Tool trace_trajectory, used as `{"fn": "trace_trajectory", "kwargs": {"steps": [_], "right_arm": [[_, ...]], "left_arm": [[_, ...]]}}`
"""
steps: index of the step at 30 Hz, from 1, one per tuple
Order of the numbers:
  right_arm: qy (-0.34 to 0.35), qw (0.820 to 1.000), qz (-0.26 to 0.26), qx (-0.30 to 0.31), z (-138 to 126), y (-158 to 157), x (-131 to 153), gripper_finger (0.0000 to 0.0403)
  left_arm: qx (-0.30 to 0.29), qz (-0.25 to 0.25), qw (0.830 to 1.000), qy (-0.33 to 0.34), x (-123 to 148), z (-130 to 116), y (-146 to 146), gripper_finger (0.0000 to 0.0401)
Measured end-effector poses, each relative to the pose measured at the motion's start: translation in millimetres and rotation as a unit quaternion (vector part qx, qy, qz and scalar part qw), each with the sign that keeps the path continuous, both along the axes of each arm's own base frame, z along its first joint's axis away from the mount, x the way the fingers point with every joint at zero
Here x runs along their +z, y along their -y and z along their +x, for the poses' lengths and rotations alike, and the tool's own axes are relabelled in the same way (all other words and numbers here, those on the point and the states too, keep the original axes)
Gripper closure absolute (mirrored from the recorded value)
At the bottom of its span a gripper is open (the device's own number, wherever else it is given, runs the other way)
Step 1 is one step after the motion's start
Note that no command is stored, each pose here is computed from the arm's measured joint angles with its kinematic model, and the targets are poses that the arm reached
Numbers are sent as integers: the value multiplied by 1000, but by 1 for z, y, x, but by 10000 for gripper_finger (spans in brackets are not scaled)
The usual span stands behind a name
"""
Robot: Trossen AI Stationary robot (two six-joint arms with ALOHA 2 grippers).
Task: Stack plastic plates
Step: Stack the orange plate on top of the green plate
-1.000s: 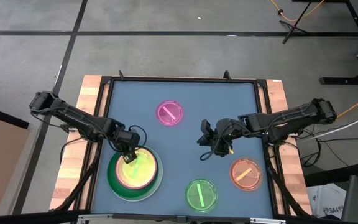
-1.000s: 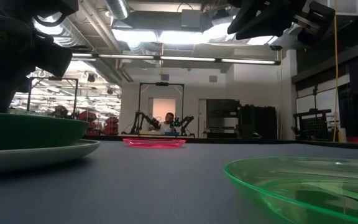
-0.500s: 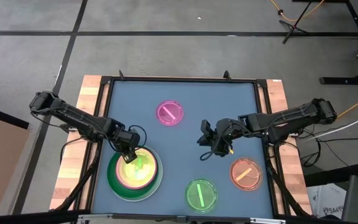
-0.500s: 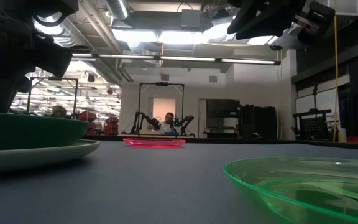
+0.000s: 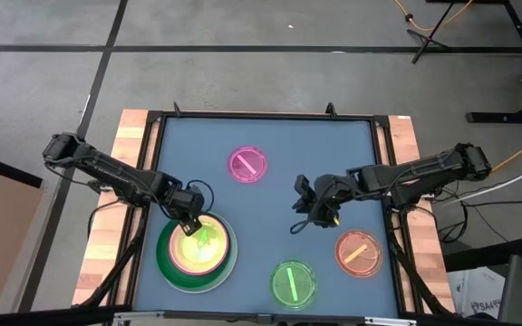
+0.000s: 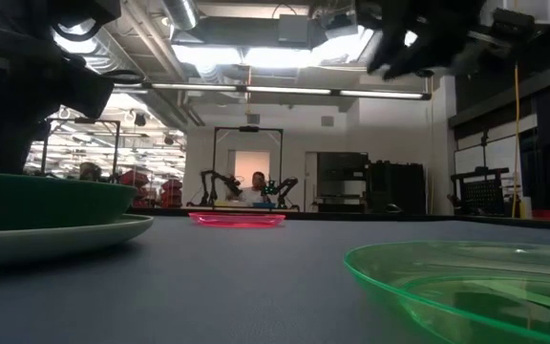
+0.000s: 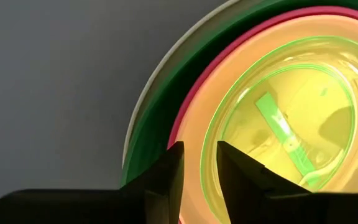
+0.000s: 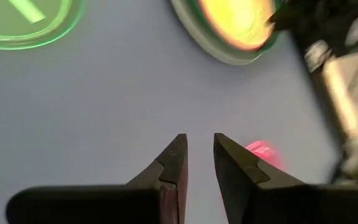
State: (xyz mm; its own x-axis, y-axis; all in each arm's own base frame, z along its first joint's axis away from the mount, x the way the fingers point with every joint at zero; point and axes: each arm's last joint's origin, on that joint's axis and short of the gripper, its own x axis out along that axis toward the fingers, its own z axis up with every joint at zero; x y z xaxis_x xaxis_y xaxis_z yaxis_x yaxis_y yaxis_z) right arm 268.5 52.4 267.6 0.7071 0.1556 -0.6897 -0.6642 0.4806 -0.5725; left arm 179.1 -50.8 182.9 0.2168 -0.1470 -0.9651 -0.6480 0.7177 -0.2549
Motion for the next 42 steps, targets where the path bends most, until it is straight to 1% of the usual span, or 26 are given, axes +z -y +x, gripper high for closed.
{"fn": "trace_trajectory", "kwargs": {"steps": [4, 7, 10, 16, 21, 24, 29, 32, 37, 42], "right_arm": [[-66, 997, 31, -18, -9, 1, -7, 331], [-111, 992, 52, -16, -15, -3, -12, 331], [-146, 988, 56, -15, -22, -9, -15, 331], [-199, 977, 68, -17, -41, -27, -14, 331], [-232, 967, 89, -49, -63, -32, -6, 331], [-237, 965, 94, -67, -76, -31, 1, 331], [-232, 960, 97, -120, -95, -22, 12, 331], [-215, 961, 101, -141, -105, -16, 14, 331], [-202, 954, 137, -173, -126, -8, -3, 331], [-189, 939, 188, -216, -143, 0, -22, 331]], "left_arm": [[1, 0, 1000, 0, 0, 0, 0, 312], [1, 0, 1000, 0, 0, 0, 0, 312], [1, 0, 1000, 0, 0, 0, 0, 312], [1, 0, 1000, 0, 0, 0, 0, 312], [2, 4, 1000, 2, 0, 0, 0, 312], [4, 9, 1000, 4, 0, 0, -1, 312], [4, 10, 1000, 4, 0, 0, -1, 312], [4, 10, 1000, 4, 0, 0, -1, 312], [4, 10, 1000, 4, 0, 0, -1, 312], [4, 10, 1000, 5, 0, 0, -1, 312]]}}
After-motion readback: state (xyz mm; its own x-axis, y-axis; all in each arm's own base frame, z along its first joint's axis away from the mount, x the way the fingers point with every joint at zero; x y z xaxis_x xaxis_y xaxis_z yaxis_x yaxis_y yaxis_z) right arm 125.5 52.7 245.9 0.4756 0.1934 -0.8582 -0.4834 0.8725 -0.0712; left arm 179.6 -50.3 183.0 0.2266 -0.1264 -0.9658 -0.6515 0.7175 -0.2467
